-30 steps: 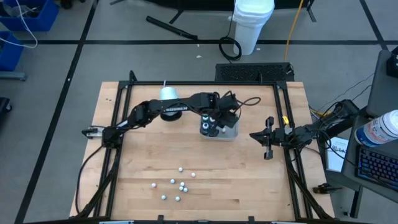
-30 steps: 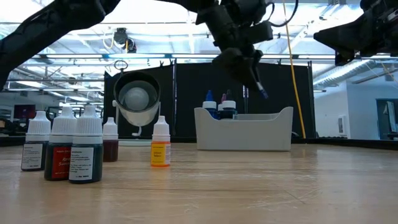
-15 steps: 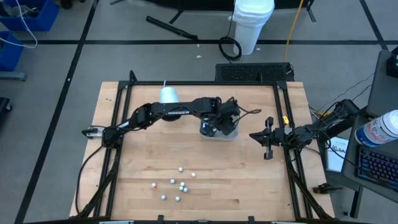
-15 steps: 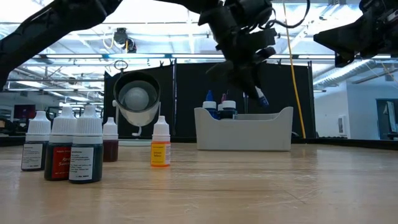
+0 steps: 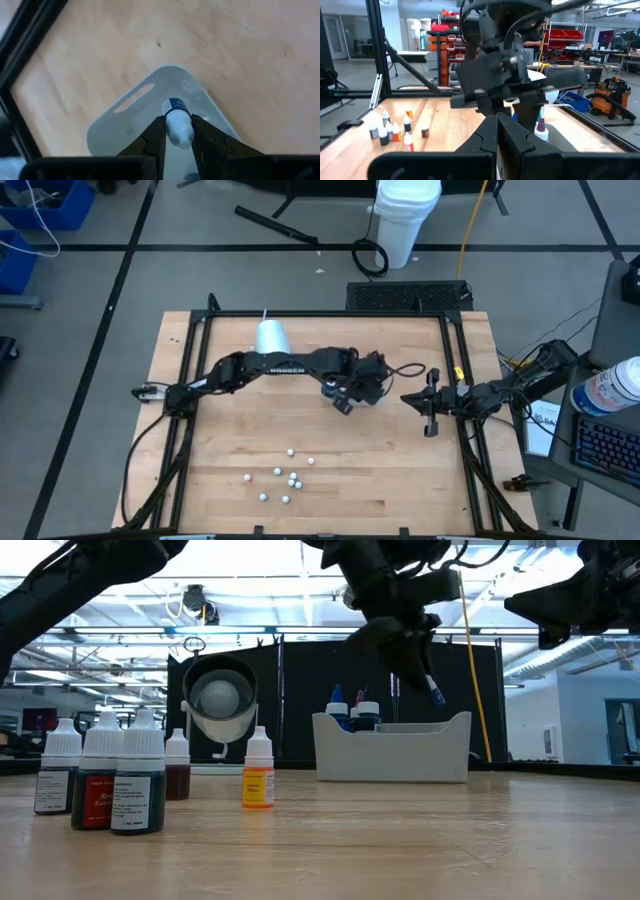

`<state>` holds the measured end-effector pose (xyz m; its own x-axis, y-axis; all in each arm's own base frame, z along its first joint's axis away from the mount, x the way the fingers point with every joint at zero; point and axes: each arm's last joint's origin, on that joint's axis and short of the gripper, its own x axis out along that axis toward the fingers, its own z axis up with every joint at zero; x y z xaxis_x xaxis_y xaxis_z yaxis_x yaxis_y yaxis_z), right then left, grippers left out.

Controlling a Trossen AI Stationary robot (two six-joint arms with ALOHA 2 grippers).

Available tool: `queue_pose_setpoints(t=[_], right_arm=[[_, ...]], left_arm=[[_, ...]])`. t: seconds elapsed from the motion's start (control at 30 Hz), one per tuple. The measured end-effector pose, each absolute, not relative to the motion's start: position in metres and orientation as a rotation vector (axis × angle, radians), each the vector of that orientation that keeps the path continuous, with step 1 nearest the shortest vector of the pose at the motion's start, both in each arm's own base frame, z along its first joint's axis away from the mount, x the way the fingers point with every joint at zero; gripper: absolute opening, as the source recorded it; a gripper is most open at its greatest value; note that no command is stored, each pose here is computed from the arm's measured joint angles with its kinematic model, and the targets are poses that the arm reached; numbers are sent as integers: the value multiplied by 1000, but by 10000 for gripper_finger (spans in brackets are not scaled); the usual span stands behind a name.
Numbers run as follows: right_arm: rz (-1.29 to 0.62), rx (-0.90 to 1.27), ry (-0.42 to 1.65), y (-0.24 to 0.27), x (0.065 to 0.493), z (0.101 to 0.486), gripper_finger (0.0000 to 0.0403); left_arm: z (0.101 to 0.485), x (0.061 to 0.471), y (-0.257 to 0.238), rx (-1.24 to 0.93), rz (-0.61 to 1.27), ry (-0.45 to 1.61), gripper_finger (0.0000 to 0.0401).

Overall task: Pick & Place food coloring
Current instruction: Put the blue food coloring bottle into the gray bin

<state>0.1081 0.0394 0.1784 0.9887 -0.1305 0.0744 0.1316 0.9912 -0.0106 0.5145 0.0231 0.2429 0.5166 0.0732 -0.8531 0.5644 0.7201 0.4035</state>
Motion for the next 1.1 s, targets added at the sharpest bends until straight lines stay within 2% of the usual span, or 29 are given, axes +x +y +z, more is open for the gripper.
queue_pose_setpoints(t=[0.2,0.37,0.5,0.7,0.83,1.0,1.1], right_arm=[[-131,-23,-63,39,108,177,0],[-132,-22,-64,39,108,177,0],[-142,-20,-65,39,108,178,0],[-371,14,-46,32,108,176,0],[-442,70,-31,25,111,172,0],[-568,67,198,13,112,148,0],[-625,162,247,5,116,162,0]], left_arm=[[243,515,21,602,-251,1012,78],[249,515,20,636,-200,996,78],[273,506,14,668,-195,970,78],[321,476,19,604,-204,946,78],[350,453,30,498,-202,932,79],[362,439,38,443,-180,952,78],[365,436,38,438,-178,952,79]])
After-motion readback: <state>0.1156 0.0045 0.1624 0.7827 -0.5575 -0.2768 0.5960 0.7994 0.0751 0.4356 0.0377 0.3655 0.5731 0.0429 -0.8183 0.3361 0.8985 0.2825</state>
